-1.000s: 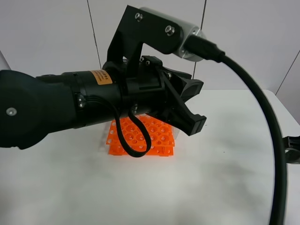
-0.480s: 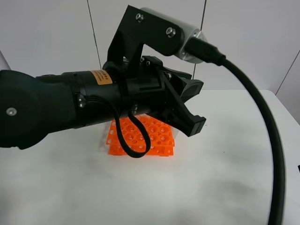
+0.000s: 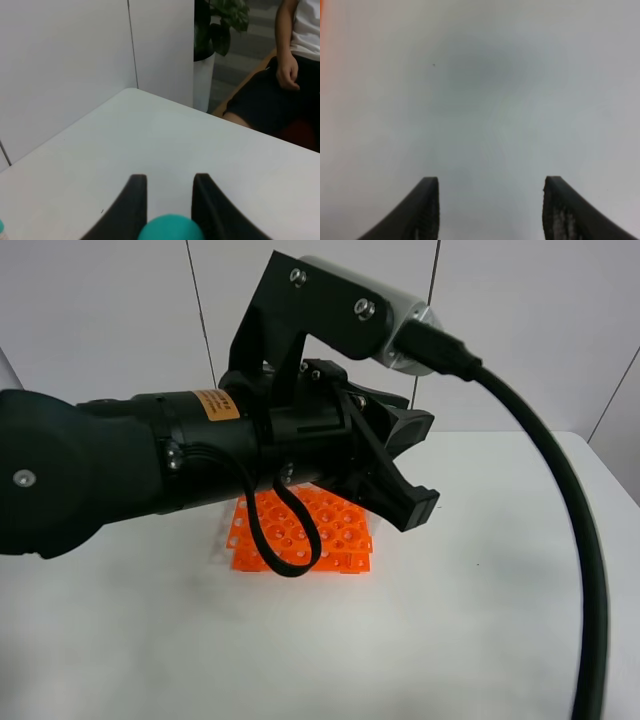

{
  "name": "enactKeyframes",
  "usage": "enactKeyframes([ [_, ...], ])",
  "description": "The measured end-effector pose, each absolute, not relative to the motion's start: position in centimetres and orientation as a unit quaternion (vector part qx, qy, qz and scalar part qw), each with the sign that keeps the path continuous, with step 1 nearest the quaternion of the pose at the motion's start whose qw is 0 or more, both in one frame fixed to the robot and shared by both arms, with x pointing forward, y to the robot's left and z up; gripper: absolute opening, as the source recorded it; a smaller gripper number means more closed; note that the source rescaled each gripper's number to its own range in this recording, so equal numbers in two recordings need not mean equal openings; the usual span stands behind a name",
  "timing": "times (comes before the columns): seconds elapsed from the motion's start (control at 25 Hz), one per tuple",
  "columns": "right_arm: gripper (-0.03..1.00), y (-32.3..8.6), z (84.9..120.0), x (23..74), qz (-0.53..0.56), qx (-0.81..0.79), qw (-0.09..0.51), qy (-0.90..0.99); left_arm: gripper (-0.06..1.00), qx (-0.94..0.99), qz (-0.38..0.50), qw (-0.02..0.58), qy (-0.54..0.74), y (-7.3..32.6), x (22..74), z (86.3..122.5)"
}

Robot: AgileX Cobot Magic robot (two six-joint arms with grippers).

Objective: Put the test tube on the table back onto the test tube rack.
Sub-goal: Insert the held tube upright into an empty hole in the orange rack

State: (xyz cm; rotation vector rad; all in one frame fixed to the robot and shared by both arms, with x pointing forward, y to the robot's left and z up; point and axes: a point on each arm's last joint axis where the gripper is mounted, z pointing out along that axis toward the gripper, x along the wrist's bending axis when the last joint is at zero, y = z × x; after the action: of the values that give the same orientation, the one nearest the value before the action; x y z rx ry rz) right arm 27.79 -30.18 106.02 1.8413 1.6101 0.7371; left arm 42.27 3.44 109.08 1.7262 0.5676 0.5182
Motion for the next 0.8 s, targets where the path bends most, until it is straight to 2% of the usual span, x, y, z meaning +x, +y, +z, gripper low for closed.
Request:
enactKeyframes([
  [0.32, 0.75, -29.8, 105.4, 23.7, 0.363, 0.637, 0.384, 0.561, 0.00, 0.740, 0.222, 0.586, 0.243, 3.4, 42.3, 109.1],
  [0.8, 0.75, -29.7, 105.4, 23.5, 0.368, 0.633, 0.390, 0.559, 0.00, 0.736, 0.228, 0.589, 0.243, 3.5, 42.3, 109.2],
])
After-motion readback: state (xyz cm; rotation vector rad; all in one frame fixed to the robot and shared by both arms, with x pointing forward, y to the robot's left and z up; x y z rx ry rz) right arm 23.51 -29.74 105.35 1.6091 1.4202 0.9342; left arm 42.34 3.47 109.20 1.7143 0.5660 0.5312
